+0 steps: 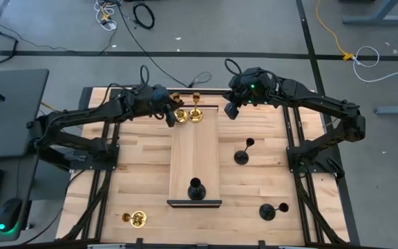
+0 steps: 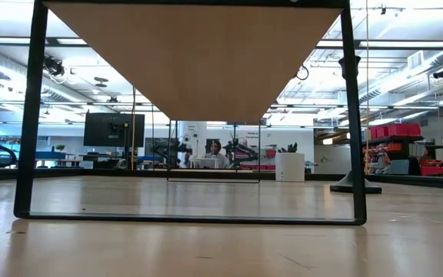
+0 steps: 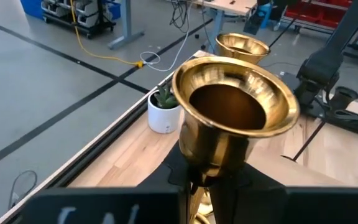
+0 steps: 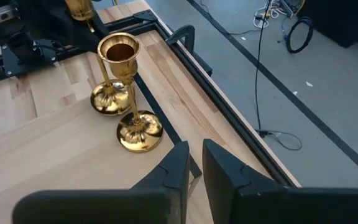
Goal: Pick & Place candle stick holders
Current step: Put the top gold candle holder on the shelf aligned with the other gold candle holder
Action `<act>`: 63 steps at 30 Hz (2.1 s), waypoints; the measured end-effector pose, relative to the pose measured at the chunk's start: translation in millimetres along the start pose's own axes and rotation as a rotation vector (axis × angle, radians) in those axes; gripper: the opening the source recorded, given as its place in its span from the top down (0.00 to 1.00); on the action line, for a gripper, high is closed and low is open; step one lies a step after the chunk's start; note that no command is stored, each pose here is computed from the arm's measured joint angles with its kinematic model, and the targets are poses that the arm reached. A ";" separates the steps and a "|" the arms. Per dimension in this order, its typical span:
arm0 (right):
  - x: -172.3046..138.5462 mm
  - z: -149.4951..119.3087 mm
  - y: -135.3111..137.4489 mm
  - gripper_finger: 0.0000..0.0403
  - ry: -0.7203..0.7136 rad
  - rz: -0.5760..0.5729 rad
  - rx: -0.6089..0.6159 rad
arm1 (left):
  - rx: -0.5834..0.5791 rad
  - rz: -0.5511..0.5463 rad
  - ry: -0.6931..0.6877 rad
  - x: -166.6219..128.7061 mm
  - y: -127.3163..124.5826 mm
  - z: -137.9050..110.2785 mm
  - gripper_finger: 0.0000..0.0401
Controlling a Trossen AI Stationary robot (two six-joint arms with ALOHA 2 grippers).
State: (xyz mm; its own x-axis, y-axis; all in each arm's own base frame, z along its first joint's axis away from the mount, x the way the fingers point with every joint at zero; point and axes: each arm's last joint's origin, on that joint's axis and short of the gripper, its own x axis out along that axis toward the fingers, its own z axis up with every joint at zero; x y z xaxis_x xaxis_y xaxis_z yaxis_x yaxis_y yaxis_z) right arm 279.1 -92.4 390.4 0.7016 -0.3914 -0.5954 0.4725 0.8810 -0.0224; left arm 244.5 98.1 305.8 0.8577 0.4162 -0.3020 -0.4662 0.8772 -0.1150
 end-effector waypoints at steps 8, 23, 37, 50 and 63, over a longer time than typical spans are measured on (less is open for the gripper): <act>0.0 0.0 0.0 0.88 0.000 0.000 -0.002 | 0.003 -0.001 -0.006 -0.1 -0.1 0.6 0.93; 0.0 0.0 0.0 0.88 0.000 0.001 -0.003 | 0.010 0.008 0.043 -0.2 0.6 -4.2 0.92; 0.0 0.0 0.0 0.88 0.000 0.001 -0.004 | 0.009 0.014 0.008 -0.3 0.5 -0.9 0.92; 0.0 -0.2 0.9 0.88 0.004 0.032 -0.001 | 0.005 0.014 0.042 20.7 -0.1 -10.3 0.92; 0.0 -0.8 0.9 0.88 0.011 0.032 -0.004 | 0.017 0.036 0.067 20.3 1.5 -13.9 0.88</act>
State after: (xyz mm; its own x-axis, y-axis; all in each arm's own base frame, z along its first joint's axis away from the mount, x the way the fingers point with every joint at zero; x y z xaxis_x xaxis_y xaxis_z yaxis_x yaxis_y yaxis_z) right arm 279.1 -91.4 389.7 0.7108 -0.3599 -0.6044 0.4476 0.8942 -0.0060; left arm 258.2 104.5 286.3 0.8239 0.4311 -0.3680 -0.4922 0.8661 -0.0875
